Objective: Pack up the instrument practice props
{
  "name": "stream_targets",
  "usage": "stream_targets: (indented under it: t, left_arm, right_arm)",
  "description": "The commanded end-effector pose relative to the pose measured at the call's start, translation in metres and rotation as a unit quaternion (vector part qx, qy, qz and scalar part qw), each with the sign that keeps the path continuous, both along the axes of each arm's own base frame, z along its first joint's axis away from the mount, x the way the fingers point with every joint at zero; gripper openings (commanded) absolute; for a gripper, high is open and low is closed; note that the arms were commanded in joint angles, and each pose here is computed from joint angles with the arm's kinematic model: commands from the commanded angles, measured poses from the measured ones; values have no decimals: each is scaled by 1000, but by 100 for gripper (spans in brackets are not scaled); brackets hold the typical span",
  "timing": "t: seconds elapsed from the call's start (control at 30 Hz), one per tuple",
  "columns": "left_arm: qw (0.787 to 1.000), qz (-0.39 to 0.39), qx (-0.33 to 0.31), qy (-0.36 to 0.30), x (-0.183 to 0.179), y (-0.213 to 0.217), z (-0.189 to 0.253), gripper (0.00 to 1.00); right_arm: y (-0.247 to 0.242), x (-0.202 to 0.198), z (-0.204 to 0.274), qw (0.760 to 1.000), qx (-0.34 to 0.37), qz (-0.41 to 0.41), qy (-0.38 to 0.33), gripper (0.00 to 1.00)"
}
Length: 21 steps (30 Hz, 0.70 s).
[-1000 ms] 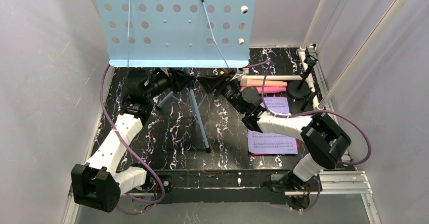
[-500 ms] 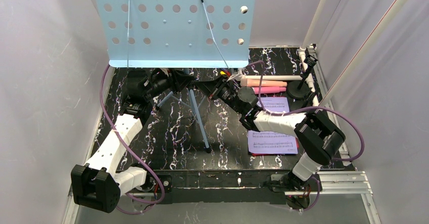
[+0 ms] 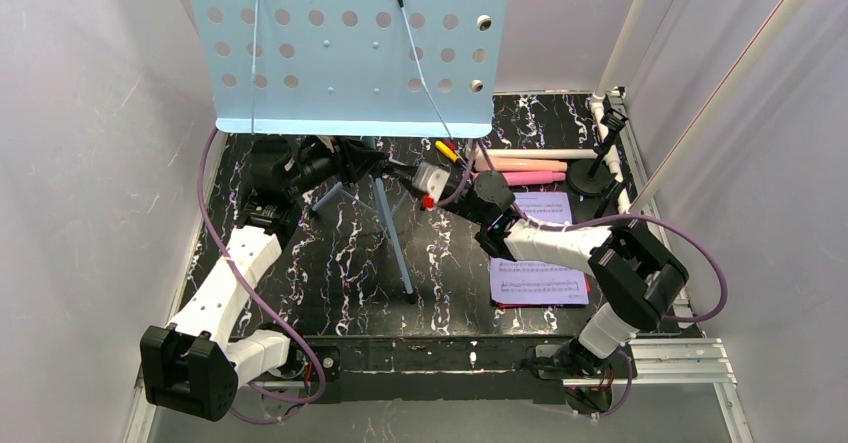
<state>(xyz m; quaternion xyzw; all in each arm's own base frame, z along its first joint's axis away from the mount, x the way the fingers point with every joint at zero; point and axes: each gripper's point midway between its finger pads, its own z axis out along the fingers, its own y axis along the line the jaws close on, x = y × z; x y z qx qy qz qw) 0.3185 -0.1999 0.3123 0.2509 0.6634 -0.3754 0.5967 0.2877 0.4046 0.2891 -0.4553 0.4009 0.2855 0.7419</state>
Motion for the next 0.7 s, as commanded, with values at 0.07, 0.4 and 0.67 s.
stream_targets:
  t: [0.07,0.4,0.67]
  left_arm:
    - [998,-47,-25,15,-25,-12,10,0]
    - [998,-43,-35,6,-25,-12,8,0]
    - [998,-51,-31,3,-30,-19,3,0]
  right_arm:
    - [-9,10,8,958,-125,-60,-250,28]
    - [-24,-43,8,998,7,-50,-36,63]
    - [-18,-64,-28,982,67,-106,138,65]
